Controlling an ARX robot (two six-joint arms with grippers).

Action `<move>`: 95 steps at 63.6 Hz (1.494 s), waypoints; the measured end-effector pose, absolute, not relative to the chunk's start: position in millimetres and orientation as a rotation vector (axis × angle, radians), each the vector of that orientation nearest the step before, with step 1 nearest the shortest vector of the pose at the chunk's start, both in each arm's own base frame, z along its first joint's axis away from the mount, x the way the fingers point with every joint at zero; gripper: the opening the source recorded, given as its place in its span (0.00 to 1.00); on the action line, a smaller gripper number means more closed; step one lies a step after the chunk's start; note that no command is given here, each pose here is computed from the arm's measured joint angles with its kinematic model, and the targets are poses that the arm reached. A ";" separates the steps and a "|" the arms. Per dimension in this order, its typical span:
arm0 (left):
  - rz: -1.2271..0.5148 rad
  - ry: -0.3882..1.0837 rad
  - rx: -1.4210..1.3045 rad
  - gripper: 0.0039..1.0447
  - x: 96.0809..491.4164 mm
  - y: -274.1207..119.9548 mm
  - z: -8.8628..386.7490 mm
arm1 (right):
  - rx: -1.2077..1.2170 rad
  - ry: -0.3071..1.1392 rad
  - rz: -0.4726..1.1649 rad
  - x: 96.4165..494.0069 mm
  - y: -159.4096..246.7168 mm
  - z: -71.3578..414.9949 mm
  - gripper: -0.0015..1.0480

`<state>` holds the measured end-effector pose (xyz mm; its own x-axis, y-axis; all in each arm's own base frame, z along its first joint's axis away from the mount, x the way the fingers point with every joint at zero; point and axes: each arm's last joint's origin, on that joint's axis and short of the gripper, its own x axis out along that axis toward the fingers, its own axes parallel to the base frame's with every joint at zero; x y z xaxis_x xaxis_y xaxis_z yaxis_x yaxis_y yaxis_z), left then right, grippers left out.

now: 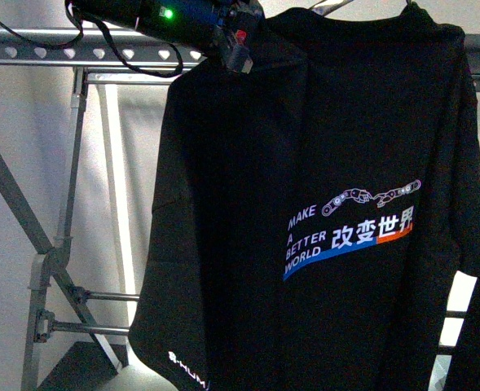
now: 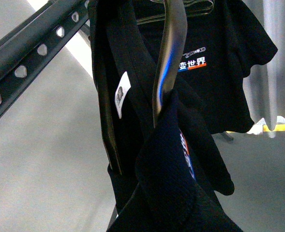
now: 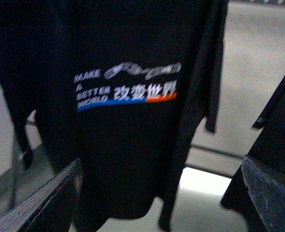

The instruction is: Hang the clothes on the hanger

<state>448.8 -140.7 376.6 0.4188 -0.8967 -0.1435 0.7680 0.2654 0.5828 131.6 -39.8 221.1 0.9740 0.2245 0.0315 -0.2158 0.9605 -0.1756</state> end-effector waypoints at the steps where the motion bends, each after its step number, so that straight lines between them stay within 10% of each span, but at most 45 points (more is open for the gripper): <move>1: -1.138 -0.233 0.640 0.04 448.8 -140.7 376.6 | -0.206 -0.064 0.223 137.4 -43.8 227.5 0.93; 42: -1.135 -0.232 0.641 0.04 449.1 -140.0 376.6 | -1.396 -0.526 0.276 330.6 -51.1 336.3 0.93; 95: -1.136 -0.233 0.641 0.04 449.0 -140.3 376.6 | -1.484 -0.522 0.247 445.5 -43.8 358.1 0.93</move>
<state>449.0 -140.3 376.6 0.4201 -0.8960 -0.1436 0.7676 0.2665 0.5829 445.5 -43.8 358.1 0.8657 0.4671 0.1799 0.1566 0.0885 -0.9837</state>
